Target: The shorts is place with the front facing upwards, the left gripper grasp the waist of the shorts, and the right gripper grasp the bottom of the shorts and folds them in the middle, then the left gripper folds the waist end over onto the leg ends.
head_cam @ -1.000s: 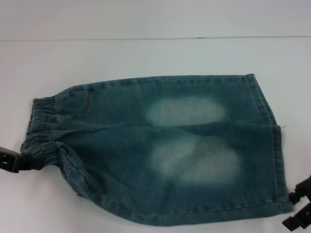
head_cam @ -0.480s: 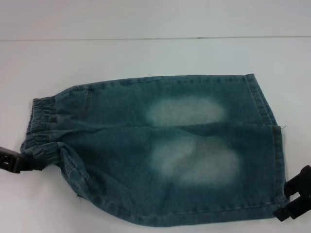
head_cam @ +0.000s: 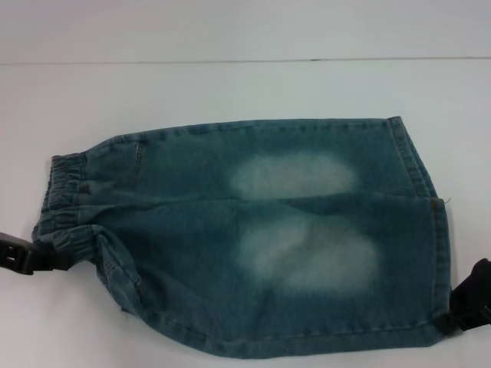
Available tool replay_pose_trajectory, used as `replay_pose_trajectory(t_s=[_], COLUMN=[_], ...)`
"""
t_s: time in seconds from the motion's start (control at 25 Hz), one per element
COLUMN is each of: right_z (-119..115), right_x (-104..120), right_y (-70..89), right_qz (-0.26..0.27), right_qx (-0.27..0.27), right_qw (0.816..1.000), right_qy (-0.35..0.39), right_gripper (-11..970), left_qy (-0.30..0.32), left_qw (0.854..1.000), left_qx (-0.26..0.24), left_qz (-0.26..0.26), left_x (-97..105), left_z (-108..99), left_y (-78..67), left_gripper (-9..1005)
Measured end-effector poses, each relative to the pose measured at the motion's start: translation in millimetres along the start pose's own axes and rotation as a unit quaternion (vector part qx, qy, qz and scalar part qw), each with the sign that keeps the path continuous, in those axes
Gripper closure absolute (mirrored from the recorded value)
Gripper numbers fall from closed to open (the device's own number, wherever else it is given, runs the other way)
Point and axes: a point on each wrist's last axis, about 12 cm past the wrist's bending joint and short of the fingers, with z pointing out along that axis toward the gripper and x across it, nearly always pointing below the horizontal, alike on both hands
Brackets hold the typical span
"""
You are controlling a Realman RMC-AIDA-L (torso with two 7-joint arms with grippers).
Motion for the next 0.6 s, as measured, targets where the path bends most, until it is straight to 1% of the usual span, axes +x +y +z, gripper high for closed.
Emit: replay_pose_trajectory(t_s=[0.28,0.48,0.6], right_z=[1,-3,-13], right_x=[1,2,3], right_y=[-0.2,-0.9,-3.4], right_qz=[0.001,0.002,0.005], right_qx=[0.002,0.004,0.008], right_qw=[1.000,1.000,0.998], right_qy=[-0.002,-0.018,-0.058], right_gripper=[825,896,909], left_qy=[0.001,0.007,0.003], left_qw=[1.000,1.000,0.999], left_qx=[0.003,0.015,0.007], left_qz=[-0.001,-0.015,-0.032], left_x=[-2,-7,-14], left_z=[0,-4,-11], left_y=[-1.2,-4.6,-6.0], left_gripper=[929,926,924])
